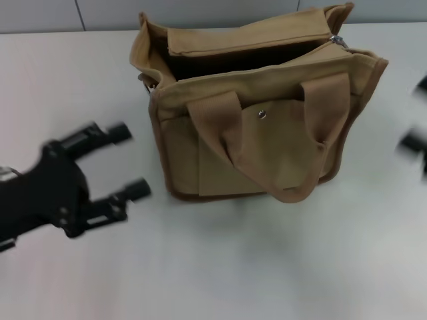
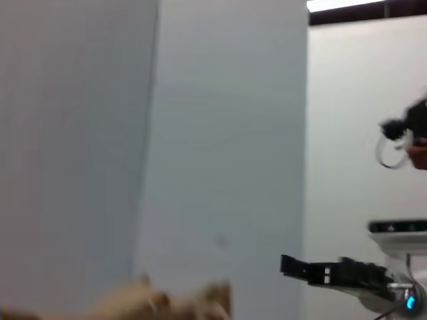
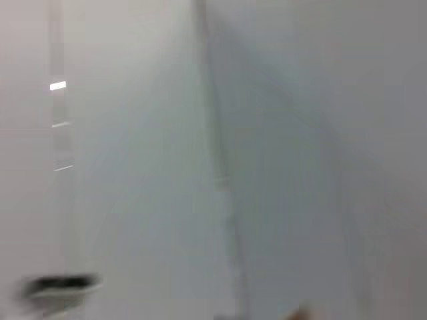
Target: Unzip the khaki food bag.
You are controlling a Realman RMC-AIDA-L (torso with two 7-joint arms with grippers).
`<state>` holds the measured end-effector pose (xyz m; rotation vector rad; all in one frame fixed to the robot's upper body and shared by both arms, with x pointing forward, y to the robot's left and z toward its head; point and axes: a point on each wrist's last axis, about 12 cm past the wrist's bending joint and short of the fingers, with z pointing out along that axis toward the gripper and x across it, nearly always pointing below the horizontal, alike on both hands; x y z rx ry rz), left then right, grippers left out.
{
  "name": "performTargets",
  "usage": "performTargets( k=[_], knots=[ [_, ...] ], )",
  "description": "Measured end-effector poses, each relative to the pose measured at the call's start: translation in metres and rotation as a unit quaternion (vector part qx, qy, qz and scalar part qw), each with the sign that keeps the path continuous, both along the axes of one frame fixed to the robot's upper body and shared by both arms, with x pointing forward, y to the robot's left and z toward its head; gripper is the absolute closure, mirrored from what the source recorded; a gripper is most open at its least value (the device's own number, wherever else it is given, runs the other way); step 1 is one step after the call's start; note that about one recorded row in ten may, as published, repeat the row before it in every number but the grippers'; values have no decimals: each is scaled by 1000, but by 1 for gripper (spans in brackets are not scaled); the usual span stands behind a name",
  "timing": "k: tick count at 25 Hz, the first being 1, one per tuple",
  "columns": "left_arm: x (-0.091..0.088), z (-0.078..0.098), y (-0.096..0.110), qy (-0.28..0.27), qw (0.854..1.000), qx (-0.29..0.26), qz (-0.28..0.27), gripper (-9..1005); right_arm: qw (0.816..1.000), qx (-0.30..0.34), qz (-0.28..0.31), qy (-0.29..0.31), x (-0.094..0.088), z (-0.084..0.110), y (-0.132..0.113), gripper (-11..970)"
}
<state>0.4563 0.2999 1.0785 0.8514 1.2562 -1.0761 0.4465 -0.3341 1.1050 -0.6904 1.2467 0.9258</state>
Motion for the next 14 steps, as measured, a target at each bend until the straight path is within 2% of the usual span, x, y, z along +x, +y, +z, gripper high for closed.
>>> performTargets(
  k=[3, 4, 5, 8, 14],
  knots=[
    [0, -11, -20, 30, 999, 19, -30, 283, 996, -25, 78, 45, -16, -24, 21, 112],
    [0, -11, -20, 30, 999, 19, -30, 265, 996, -25, 78, 45, -16, -24, 21, 112],
    [-1, -15, -29, 31, 998, 28, -36, 247, 995, -22, 80, 48, -17, -31, 26, 112],
    [-1, -16, -32, 31, 998, 33, -37, 194, 996, -24, 74, 48, -17, -35, 28, 112],
    [0, -16, -35, 28, 998, 33, -41, 194, 995, -39, 69, 63, -15, -41, 30, 112]
  ],
)
